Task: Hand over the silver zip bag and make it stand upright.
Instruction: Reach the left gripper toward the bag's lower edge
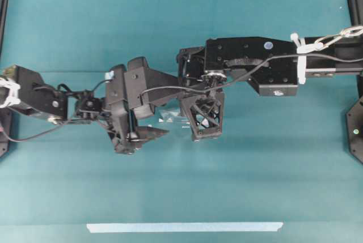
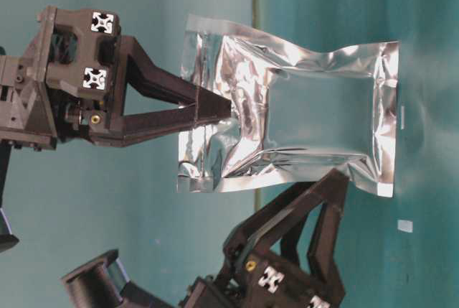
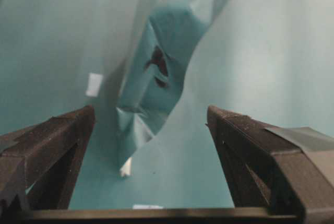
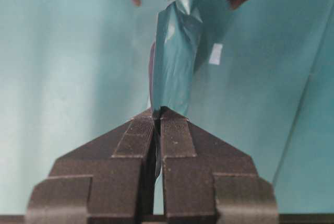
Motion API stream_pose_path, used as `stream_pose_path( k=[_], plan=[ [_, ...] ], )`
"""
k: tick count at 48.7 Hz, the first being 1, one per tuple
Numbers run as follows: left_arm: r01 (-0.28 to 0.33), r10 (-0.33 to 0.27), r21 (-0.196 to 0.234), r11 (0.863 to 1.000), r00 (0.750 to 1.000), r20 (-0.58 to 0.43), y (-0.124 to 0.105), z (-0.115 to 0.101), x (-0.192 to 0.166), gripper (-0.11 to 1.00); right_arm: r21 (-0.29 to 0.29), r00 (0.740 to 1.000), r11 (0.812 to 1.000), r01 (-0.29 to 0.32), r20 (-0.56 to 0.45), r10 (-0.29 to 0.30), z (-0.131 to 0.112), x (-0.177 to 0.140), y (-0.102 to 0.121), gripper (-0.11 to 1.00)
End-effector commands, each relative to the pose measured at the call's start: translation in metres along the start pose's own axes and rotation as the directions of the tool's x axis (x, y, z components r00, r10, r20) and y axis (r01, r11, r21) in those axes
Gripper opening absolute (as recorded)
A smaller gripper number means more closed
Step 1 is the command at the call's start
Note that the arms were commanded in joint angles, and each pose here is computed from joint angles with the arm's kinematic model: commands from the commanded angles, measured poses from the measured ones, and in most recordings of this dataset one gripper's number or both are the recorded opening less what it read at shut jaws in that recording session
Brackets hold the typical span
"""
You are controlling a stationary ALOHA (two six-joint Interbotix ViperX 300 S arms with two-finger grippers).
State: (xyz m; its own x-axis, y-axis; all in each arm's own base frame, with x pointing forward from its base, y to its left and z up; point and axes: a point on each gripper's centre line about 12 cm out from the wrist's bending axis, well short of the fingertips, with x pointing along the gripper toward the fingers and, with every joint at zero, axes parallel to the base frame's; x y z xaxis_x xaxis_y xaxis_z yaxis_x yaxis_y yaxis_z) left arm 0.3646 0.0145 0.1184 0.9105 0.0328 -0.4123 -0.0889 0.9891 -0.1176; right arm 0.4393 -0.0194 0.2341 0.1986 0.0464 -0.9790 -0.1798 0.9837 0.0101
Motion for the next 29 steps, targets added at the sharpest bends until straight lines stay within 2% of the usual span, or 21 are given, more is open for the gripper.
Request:
stream_pose_path(
  k=[1, 19, 29],
  plan=[
    [0.009, -0.009, 0.001, 1.000, 0.999, 0.036, -0.003, 0.009, 0.006, 0.97, 0.000, 1.000, 1.000, 0.006, 0.022, -0.006, 0.003, -0.007, 0.001, 0.01],
    [0.016, -0.016, -0.003, 1.000, 0.997, 0.078, -0.003, 0.007, 0.038, 0.96, -0.003, 1.000, 1.000, 0.004, 0.016, -0.004, 0.003, -0.006, 0.003, 0.01],
    [0.020, -0.019, -0.013, 1.000, 0.995, 0.099, -0.004, 0.015, 0.046, 0.95, -0.003, 1.000, 1.000, 0.003, 0.016, -0.003, 0.003, -0.006, 0.004, 0.01]
  ],
)
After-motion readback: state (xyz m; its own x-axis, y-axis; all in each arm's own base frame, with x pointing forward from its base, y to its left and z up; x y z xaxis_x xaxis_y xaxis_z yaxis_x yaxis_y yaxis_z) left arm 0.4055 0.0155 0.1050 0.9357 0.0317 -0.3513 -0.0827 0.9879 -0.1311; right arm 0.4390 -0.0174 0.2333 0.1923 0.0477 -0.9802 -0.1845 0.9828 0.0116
